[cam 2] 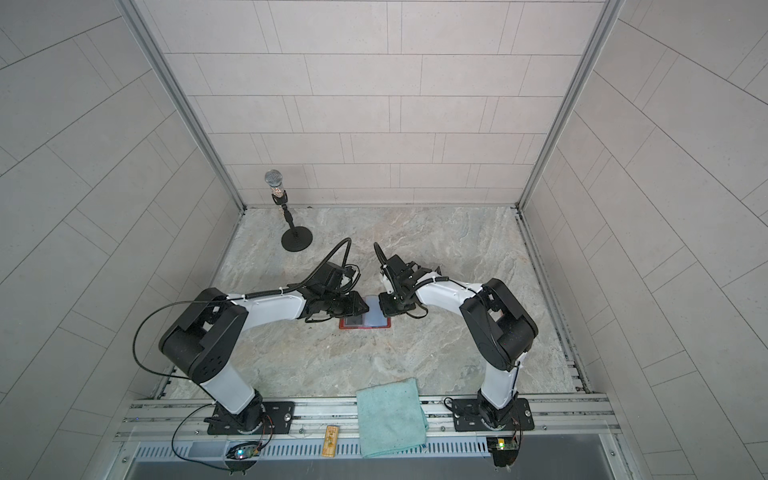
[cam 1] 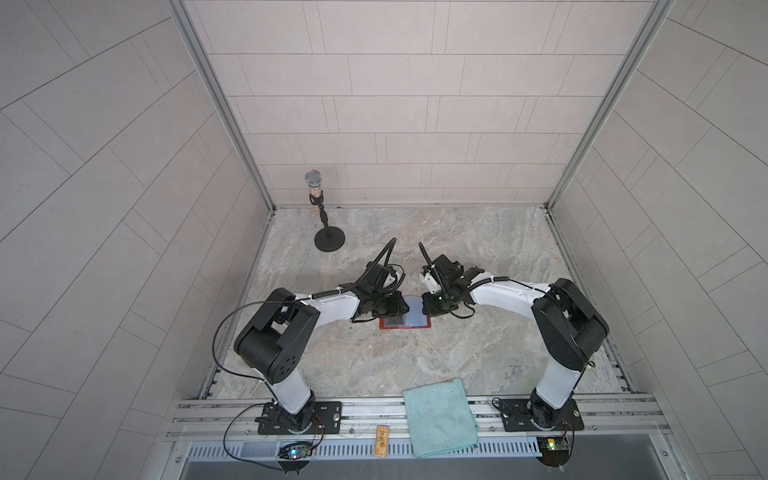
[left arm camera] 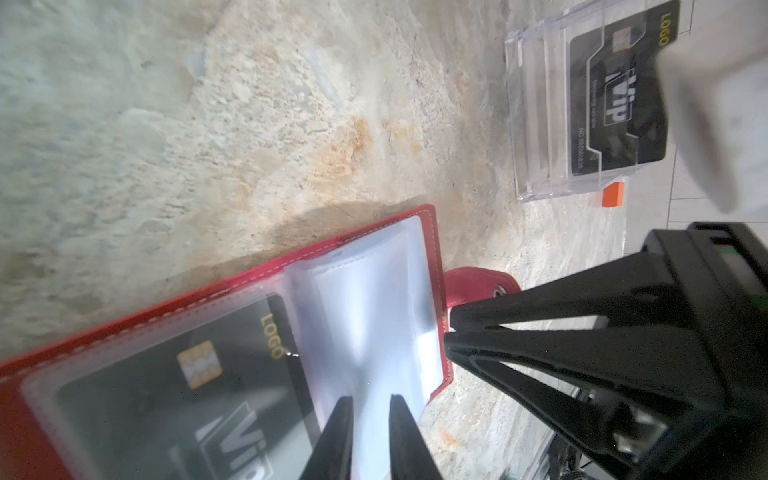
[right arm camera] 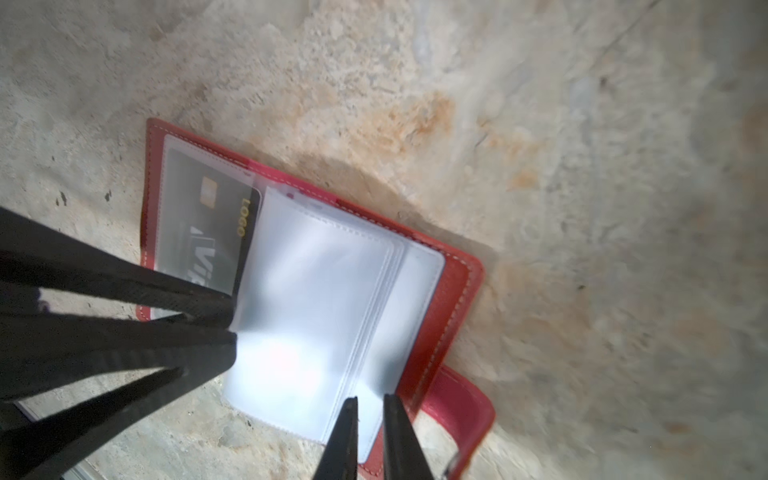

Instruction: Put the credit cards into the card holder

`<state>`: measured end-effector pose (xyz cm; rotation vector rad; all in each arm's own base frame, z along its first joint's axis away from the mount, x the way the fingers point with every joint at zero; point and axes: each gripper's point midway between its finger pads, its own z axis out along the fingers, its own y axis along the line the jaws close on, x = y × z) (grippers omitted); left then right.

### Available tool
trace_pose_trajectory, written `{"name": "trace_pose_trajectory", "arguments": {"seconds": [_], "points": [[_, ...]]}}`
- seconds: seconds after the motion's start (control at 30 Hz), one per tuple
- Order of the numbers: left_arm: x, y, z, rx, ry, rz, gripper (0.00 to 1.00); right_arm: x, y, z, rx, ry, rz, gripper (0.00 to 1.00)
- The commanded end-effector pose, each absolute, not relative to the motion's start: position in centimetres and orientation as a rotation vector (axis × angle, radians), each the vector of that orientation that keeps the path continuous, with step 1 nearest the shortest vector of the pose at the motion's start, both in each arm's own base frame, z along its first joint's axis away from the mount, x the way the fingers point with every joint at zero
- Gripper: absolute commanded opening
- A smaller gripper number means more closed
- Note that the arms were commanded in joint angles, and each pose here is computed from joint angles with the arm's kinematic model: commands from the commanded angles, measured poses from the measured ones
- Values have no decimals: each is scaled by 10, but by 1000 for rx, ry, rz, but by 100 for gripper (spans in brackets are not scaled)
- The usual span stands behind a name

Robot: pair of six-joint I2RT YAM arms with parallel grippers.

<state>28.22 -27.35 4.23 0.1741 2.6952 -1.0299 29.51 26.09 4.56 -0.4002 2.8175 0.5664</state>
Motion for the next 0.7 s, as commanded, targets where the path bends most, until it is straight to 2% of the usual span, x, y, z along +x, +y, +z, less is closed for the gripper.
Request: {"name": "trace_pose_trajectory", "arguments": {"seconds": [0.0, 0.67], "points": [[281, -278, 38, 181, 2694, -1065, 23, 292, 246, 47, -395, 2827, 488, 16], [280, -284, 28, 177, 2727, -1093, 26, 291, 252, 36, -393, 2850, 537, 18]]}}
